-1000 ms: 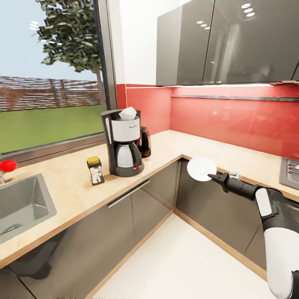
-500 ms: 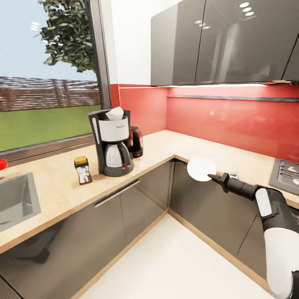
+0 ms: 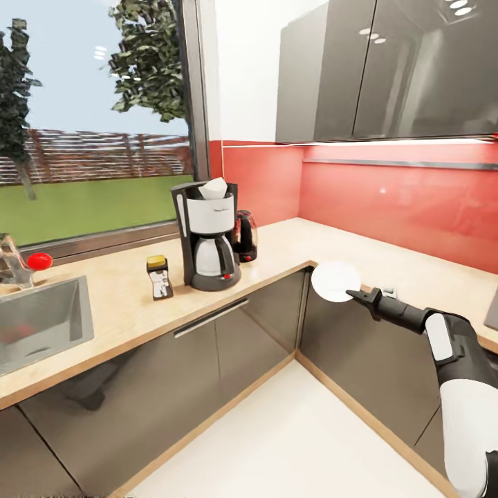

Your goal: Set up a coffee station on the kitchen countertop: keep the coffee maker on the countertop, move the bottle of coffee from the kitchen shelf to the counter next to the coffee maker, place a paper coffee filter on top of the coffee maker, put the saucer next to the coffee maker with the coffee cup on the saucer, and place the electric kettle next to the coffee maker.

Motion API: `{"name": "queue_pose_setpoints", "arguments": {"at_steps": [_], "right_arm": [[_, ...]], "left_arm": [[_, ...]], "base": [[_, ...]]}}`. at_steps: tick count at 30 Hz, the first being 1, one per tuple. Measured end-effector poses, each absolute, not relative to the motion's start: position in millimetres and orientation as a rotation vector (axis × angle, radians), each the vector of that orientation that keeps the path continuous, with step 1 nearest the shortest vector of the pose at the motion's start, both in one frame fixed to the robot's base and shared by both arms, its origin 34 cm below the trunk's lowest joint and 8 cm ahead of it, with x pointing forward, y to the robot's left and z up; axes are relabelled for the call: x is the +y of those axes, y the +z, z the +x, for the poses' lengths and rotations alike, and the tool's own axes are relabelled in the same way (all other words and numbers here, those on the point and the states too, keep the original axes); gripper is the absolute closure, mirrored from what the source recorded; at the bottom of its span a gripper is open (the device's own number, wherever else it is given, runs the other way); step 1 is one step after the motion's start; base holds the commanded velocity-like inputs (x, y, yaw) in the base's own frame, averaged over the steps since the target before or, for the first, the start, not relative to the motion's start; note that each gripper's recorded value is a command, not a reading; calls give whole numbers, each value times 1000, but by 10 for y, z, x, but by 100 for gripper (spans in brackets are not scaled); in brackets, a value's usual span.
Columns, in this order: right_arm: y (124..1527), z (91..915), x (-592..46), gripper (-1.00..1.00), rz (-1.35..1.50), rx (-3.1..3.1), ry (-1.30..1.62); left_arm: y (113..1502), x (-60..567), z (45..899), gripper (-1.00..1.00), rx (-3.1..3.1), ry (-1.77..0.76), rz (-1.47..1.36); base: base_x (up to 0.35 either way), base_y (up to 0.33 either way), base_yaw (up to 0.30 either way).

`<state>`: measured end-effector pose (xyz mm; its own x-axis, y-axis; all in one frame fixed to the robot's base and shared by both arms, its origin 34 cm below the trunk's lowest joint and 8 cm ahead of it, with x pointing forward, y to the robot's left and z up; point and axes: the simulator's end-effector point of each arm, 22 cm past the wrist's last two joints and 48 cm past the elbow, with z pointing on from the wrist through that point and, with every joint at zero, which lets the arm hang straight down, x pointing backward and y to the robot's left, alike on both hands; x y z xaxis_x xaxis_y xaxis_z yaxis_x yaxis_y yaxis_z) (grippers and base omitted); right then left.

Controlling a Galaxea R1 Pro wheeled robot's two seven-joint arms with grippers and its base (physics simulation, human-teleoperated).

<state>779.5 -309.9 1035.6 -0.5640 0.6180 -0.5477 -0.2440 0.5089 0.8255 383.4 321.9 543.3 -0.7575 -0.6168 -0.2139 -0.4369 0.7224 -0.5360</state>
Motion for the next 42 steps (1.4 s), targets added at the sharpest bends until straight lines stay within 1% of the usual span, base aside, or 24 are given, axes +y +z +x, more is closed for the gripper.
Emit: {"name": "queue_pose_setpoints", "arguments": {"at_steps": [4,11,22,26,35,38,42], "right_arm": [[10362,7792,-3098,100,310,1837,1186],[10361,7794,-3099,100,310,1838,1184],[10357,7796,-3101,100,310,1838,1183],[10360,7796,-3101,100,310,1838,1183],[10356,7795,-3096,100,309,1839,1184],[10355,7795,-3095,100,309,1840,1184],[10354,7795,-3096,100,309,1841,1183]], "left_arm": [[5434,3219,3835,-100,2547,-656,-814],[5433,3219,3833,-100,2548,-656,-814],[5433,3219,3834,-100,2548,-656,-814],[5432,3219,3834,-100,2548,-656,-814],[5432,3219,3834,-100,2548,-656,-815],[5432,3219,3834,-100,2548,-656,-815],[5432,3219,3834,-100,2548,-656,-814]], "base": [[134,-189,86],[144,-228,218],[15,-38,257],[1,-184,91],[0,-312,22],[0,-240,190],[0,-23,262]]}}
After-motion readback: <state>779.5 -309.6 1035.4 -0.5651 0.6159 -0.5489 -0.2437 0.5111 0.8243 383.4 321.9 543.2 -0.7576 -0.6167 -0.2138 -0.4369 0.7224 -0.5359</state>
